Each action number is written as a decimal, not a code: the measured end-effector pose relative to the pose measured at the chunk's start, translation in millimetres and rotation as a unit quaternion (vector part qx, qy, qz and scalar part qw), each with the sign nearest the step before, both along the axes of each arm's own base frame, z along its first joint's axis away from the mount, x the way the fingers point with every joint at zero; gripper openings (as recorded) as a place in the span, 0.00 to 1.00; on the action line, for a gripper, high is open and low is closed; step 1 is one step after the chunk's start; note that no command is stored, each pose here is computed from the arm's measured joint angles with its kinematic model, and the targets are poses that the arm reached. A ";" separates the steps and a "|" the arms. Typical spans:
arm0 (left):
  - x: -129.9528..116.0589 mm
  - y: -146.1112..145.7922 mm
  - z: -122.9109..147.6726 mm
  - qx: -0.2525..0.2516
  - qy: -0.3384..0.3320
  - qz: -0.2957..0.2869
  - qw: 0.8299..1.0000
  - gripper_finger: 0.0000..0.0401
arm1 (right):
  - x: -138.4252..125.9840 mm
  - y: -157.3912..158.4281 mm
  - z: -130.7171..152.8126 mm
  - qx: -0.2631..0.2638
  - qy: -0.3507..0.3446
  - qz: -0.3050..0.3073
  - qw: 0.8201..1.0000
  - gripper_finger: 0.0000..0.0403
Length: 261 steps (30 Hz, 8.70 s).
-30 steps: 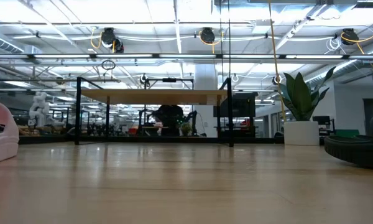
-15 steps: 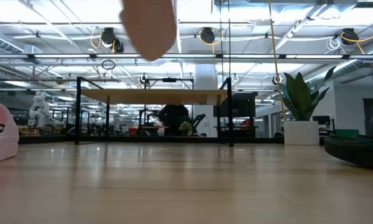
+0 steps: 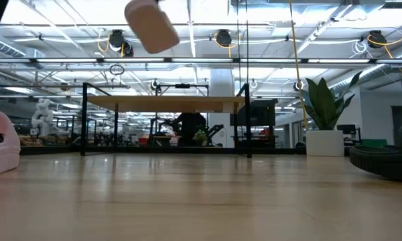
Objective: Pick and place slides into the shelf
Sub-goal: Put the left pink slipper on the shelf, then put the pink slipper on the shelf
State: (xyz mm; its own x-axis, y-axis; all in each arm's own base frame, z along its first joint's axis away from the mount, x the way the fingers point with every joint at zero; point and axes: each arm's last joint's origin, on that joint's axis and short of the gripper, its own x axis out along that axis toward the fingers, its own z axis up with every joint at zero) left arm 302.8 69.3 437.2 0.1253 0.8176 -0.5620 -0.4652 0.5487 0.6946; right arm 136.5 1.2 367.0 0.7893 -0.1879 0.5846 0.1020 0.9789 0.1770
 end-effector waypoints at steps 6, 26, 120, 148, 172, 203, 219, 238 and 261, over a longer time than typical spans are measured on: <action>-15.9 50.0 0.1 0.011 0.093 0.024 0.995 0.00 | -0.8 -3.0 -0.2 0.005 0.008 -0.063 0.998 0.32; -7.8 105.1 -66.2 0.000 0.241 0.016 0.970 0.00 | -1.5 -5.4 -0.5 -0.008 0.023 -0.123 0.992 0.32; -37.1 105.1 -139.5 -0.097 0.315 0.003 0.944 0.02 | -0.9 -5.2 -1.1 -0.009 0.027 -0.121 0.992 0.32; -40.7 105.9 -160.6 -0.113 0.301 0.021 0.947 0.25 | 1.8 -4.9 -2.3 0.000 0.028 -0.112 0.993 0.32; -33.1 76.9 -127.9 -0.057 0.260 0.000 0.964 0.58 | 1.9 -5.0 -2.4 -0.001 0.029 -0.114 0.993 0.32; -29.0 -176.6 -99.7 -0.414 0.008 0.028 0.910 0.58 | 2.4 -4.9 -3.1 -0.025 0.042 -0.131 0.990 0.32; -15.1 -273.0 -194.0 -0.419 0.145 0.144 0.885 0.58 | 4.1 -4.7 -5.5 0.007 0.044 -0.103 0.994 0.32; -7.7 -281.7 -237.7 -0.365 0.183 0.175 0.896 0.58 | 4.0 -4.7 -5.4 0.004 0.045 -0.105 0.993 0.32; -26.2 -269.0 -266.8 -0.317 0.235 0.205 0.896 0.18 | 4.0 -4.7 -5.4 0.004 0.045 -0.105 0.993 0.32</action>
